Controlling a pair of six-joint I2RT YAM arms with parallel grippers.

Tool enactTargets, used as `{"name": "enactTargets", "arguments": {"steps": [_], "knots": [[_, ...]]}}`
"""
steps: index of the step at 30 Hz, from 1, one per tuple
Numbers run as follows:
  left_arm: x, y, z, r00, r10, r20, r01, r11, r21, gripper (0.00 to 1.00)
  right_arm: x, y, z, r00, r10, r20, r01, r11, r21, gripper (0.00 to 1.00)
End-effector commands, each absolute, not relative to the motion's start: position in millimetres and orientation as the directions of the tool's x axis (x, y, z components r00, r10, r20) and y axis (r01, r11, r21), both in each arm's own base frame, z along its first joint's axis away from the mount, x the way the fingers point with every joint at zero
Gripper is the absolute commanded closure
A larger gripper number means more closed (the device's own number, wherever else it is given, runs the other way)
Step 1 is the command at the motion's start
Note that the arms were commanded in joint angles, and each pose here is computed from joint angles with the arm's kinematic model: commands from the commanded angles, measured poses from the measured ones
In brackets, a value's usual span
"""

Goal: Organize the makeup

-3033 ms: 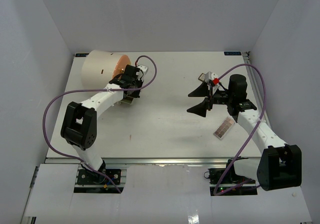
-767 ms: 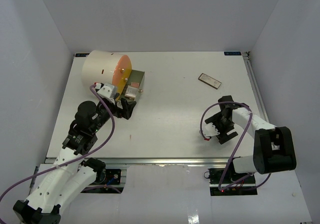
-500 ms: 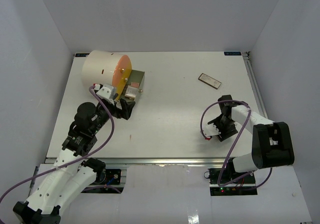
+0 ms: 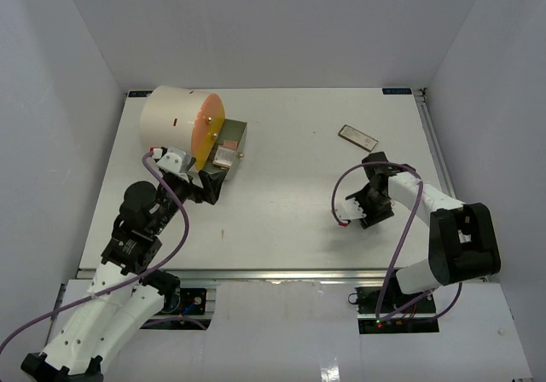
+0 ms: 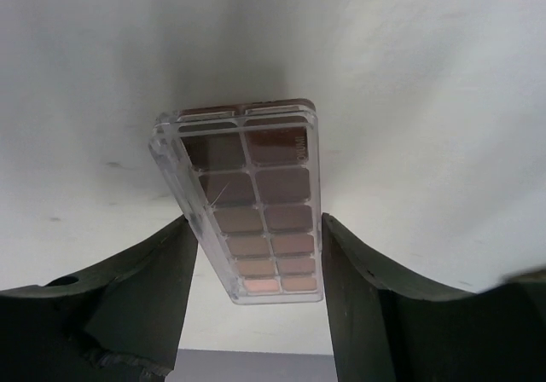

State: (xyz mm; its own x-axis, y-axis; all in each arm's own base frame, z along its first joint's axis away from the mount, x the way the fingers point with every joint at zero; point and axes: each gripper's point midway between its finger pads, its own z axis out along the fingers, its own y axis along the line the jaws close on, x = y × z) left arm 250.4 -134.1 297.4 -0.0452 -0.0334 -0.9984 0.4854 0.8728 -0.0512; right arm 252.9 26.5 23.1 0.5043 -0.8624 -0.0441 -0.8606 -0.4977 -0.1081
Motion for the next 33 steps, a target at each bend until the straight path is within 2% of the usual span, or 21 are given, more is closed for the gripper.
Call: {"name": "enactTargets", "arguments": {"steps": [1,6,10,16,20,25,33], "knots": [[248.3,-126.1,305.5,0.01,-0.045,-0.999,0.459,0.888,-0.035,0.02,314.1,104.1,88.6,0.466,-0.881,-0.08,-0.829,-0.404,-0.386,0.72],[247.0,-104.0,314.5,0.065,-0.063,-0.996,0.362,0.931,-0.035,0.02,346.5,174.8,146.8,0.546,-0.836,0.054,-0.689,-0.485,-0.539,0.74],[245.7,-78.0,322.5,0.118,-0.08,-0.99,0.244,0.969,-0.049,0.02,385.4,240.9,208.6,0.611,-0.775,0.162,-0.495,-0.534,-0.686,0.74],[243.3,-57.9,328.7,0.159,-0.093,-0.983,0.159,0.985,-0.067,0.02,395.8,341.2,261.5,0.702,-0.658,0.273,-0.193,-0.545,-0.816,0.79],[243.8,-50.8,329.3,0.166,-0.096,-0.982,0.13,0.989,-0.074,0.02,391.8,399.6,263.4,0.755,-0.579,0.308,-0.04,-0.51,-0.859,0.79],[241.9,-40.9,333.5,0.188,-0.103,-0.977,0.093,0.992,-0.087,0.02,393.8,440.8,265.1,0.78,-0.531,0.332,0.097,-0.421,-0.902,0.78],[238.6,-34.9,337.7,0.211,-0.11,-0.971,0.077,0.992,-0.096,0.02,397.5,480.6,246.4,0.801,-0.478,0.36,0.197,-0.357,-0.913,0.74]]}}
